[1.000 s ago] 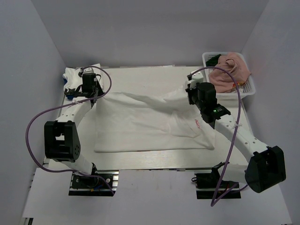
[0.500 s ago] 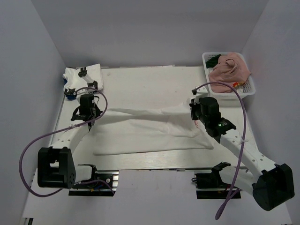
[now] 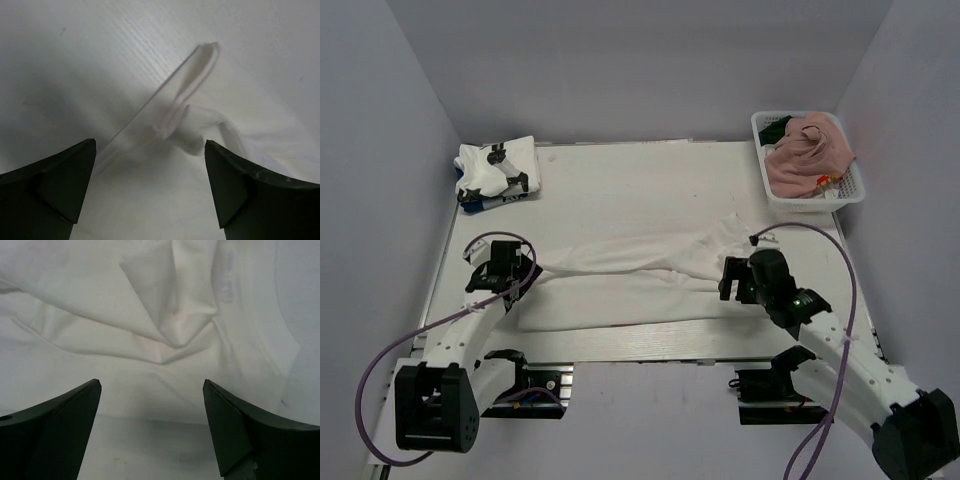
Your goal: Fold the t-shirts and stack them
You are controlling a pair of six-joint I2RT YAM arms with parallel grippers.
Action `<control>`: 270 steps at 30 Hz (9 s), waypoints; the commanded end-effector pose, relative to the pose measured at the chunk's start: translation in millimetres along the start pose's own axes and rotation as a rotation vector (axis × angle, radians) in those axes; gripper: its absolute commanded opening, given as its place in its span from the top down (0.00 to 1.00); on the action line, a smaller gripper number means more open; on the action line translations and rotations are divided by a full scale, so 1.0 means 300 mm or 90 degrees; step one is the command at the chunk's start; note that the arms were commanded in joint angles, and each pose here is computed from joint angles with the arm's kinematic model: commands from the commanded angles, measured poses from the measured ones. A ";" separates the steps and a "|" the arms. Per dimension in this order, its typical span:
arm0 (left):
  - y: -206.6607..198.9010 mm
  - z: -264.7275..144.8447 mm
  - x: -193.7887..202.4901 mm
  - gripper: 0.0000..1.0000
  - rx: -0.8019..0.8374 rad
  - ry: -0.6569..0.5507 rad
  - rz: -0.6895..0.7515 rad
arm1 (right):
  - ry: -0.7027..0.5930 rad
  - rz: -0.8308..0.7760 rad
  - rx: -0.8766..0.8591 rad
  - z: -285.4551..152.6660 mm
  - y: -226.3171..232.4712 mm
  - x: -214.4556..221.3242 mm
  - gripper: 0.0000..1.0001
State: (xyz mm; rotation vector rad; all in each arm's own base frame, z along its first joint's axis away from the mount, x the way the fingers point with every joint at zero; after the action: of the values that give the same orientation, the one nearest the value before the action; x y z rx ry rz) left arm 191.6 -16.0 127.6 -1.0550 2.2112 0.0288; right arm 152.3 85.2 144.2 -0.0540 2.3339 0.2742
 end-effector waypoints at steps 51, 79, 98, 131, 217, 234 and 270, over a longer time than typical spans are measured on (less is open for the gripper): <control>-0.402 -0.032 -0.350 1.00 0.082 0.001 0.011 | -0.043 -0.010 0.244 0.198 0.073 -0.381 1.00; -0.097 -0.096 -0.109 0.00 -0.009 0.039 -0.050 | -0.152 0.168 0.125 -0.118 -0.057 -0.036 0.10; -0.154 0.102 -0.030 0.00 0.012 0.179 0.059 | 0.022 -0.100 -0.040 0.264 0.113 -0.199 0.16; -0.311 0.060 0.068 0.00 0.039 0.336 0.346 | 0.164 0.157 0.091 0.173 0.050 -0.011 0.10; -0.217 -0.355 0.596 0.12 0.432 0.591 0.545 | 0.104 0.118 -0.149 -0.030 0.084 -0.099 0.10; -0.160 -0.313 0.612 0.34 0.281 0.514 0.556 | 0.409 0.185 -0.253 -0.102 0.064 0.241 0.10; -0.267 -0.476 0.545 1.00 0.401 0.524 0.515 | 0.332 0.106 -0.293 -0.130 0.144 0.136 1.00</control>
State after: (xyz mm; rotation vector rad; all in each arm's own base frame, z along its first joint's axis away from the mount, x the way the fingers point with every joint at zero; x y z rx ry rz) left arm 72.9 -209.7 129.6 0.2736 3.0430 -0.8179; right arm 70.7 109.8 127.7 -0.1464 2.8591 0.9619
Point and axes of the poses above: each gripper's point midway between its finger pads, its own z axis out along the fingers, its own y axis along the line the jaws close on, x = y × z, the point moved 10 cm from there along -z, back along the fingers, and after that the axes turned 1 degree about z, right-handed, at the moved point
